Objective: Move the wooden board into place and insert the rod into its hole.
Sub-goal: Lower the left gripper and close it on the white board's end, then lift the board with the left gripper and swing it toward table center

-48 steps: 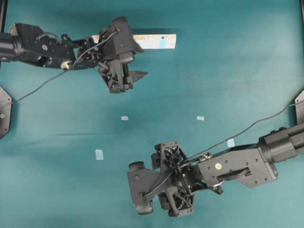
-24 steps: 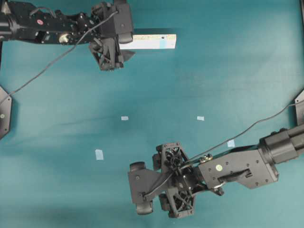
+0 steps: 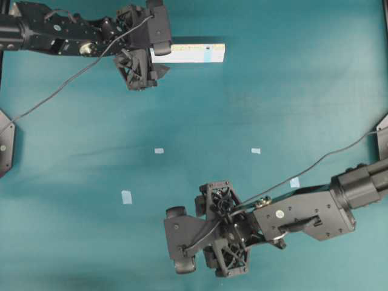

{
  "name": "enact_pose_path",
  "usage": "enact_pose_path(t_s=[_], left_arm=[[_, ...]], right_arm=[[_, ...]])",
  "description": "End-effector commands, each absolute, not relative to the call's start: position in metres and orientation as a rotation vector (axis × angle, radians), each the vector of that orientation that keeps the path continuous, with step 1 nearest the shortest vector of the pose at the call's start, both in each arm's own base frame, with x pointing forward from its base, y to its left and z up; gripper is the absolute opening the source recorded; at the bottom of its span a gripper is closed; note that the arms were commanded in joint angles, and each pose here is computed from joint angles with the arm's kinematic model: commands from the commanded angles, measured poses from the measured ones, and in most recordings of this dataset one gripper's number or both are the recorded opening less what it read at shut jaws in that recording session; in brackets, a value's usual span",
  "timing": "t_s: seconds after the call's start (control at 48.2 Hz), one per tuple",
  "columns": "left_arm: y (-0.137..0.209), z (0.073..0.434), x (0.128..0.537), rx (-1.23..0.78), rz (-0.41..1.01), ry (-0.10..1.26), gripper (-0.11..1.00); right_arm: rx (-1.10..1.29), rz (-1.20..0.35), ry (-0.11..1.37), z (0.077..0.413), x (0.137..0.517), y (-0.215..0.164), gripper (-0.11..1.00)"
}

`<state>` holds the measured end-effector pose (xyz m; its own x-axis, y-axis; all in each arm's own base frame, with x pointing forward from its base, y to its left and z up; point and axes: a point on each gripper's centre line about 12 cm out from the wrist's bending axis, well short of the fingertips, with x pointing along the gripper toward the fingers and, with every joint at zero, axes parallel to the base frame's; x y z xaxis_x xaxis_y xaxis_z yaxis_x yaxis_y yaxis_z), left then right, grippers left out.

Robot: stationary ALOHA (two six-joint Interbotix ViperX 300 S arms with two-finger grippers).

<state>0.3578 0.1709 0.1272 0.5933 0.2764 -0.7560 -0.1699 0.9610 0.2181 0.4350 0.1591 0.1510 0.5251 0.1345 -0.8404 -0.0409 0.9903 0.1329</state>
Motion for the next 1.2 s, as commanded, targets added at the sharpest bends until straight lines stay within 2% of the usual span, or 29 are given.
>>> enact_pose_path(t_s=[0.0, 0.456, 0.975, 1.058, 1.182], left_arm=[[0.175, 0.136, 0.36, 0.142, 0.269, 0.874, 0.91], [0.186, 0.129, 0.349, 0.136, 0.291, 0.899, 0.91], [0.186, 0.104, 0.35, 0.122, 0.279, 0.945, 0.9], [0.186, 0.102, 0.349, 0.113, 0.281, 0.95, 0.79], [0.186, 0.103, 0.349, 0.114, 0.286, 0.939, 0.47]], right_arm=[[0.105, 0.118, 0.979, 0.163, 0.437, 0.162, 0.87], [0.107, 0.118, 0.978, 0.163, 0.437, 0.162, 0.87], [0.108, 0.117, 0.98, 0.161, 0.437, 0.162, 0.87], [0.108, 0.117, 0.98, 0.162, 0.437, 0.162, 0.87], [0.108, 0.117, 0.98, 0.162, 0.437, 0.162, 0.87]])
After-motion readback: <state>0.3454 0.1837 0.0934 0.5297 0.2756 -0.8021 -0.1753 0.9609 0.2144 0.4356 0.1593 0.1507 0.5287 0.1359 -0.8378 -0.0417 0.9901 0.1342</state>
